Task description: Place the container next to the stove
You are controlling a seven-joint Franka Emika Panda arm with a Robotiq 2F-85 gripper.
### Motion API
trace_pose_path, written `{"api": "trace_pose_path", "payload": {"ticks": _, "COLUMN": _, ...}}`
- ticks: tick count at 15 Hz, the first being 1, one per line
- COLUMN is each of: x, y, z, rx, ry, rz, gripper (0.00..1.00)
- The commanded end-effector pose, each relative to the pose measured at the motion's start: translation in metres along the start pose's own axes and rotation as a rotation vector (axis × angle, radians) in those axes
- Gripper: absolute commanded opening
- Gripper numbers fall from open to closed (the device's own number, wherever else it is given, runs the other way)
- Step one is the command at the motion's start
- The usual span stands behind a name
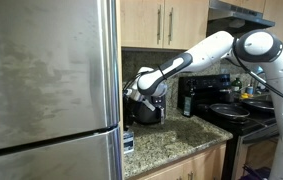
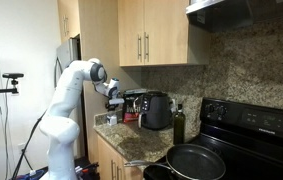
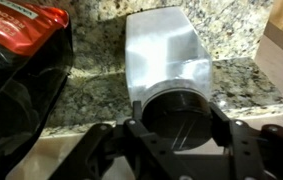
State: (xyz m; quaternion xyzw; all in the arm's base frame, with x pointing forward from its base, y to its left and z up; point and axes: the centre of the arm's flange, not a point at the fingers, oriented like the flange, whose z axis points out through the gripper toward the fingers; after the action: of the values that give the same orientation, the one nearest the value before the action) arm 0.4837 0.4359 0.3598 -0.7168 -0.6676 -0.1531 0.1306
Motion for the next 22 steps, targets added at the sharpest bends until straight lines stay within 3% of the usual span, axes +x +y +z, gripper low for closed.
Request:
{"api": "trace_pose_path", "payload": {"ticks": 1, "x": -0.001, "y": 0.000, "z": -0.001, "rx": -0.124, "ry": -0.067, "rz": 0.144, "gripper": 0.38}}
{"api": "trace_pose_path", "payload": {"ticks": 2, "x": 0.000, "y": 0.000, "z": -0.002, "rx": -0.149, "ry": -0.080, "rz": 0.197, "gripper": 0.38}}
{"api": "trace_pose_path", "payload": {"ticks": 3, "x": -0.035, "y": -0.006, "z": -0.067, "rx": -0.173, "ry": -0.080, "rz": 0.254, "gripper": 0.38}}
{"api": "trace_pose_path", "payload": {"ticks": 6, "x": -0.066, "y": 0.000, "z": -0.095, "rx": -0.229, "ry": -0.063, "rz": 0.423, "gripper": 0.38}}
{"api": "trace_pose_path", "payload": {"ticks": 8, "x": -0.089, "y": -0.004, "z": -0.133, "rx": -0.292, "ry": -0.029, "rz": 0.525, "gripper": 0.38}}
{"api": "trace_pose_path", "payload": {"ticks": 9, "x": -0.064, "y": 0.020, "z": -0.089, "rx": -0.234, "ry": -0.050, "rz": 0.456, "gripper": 0.63}}
{"api": "trace_pose_path", "payload": {"ticks": 12, "x": -0.083, "y": 0.012, "z": -0.123, "rx": -0.282, "ry": -0.040, "rz": 0.514, "gripper": 0.63}}
{"api": "trace_pose_path", "payload": {"ticks": 13, "x": -0.083, "y": 0.008, "z": -0.124, "rx": -0.284, "ry": -0.041, "rz": 0.519, "gripper": 0.38}}
{"api": "trace_pose_path", "payload": {"ticks": 22, "x": -0.233, "y": -0.011, "z": -0.227, "rx": -0.423, "ry": -0.082, "rz": 1.037, "gripper": 0.38}}
